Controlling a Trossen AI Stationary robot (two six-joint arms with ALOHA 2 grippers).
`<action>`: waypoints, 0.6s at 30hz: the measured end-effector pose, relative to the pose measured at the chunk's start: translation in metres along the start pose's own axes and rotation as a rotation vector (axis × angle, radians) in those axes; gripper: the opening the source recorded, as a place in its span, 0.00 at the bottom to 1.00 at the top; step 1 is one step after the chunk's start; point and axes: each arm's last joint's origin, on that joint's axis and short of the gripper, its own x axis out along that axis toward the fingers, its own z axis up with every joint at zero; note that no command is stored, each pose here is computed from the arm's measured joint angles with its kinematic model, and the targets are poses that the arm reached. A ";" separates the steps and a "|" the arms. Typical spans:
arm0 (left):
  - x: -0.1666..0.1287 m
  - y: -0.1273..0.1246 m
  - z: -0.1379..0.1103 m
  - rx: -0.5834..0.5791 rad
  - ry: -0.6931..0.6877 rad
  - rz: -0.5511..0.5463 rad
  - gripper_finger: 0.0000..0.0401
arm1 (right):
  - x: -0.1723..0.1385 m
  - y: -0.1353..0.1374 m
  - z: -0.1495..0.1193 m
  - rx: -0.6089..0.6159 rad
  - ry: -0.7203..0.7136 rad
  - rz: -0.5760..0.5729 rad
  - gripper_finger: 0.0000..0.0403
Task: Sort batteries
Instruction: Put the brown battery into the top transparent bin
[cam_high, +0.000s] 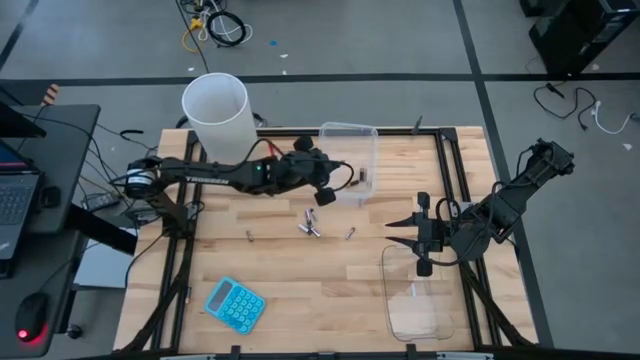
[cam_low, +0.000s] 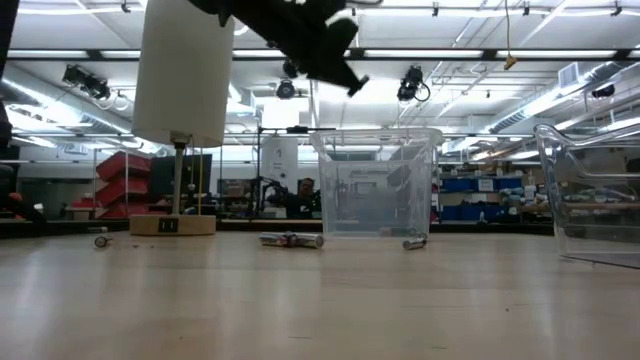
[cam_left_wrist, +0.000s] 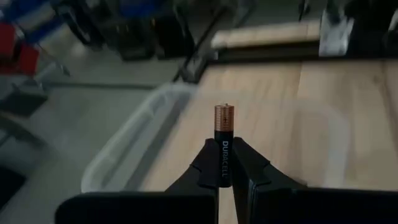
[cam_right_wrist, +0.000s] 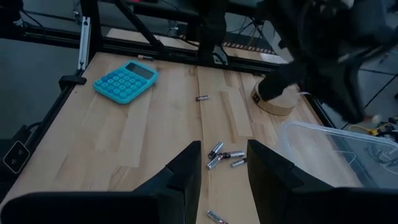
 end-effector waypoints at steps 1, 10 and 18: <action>0.002 0.001 -0.002 -0.009 0.023 0.001 0.03 | 0.000 0.000 0.000 0.000 0.000 0.000 0.29; 0.003 0.003 -0.014 -0.061 0.131 -0.096 0.03 | 0.000 0.000 0.000 0.004 -0.004 0.001 0.29; 0.012 -0.003 -0.025 -0.062 0.196 -0.114 0.03 | 0.000 0.000 0.001 0.005 -0.005 0.001 0.29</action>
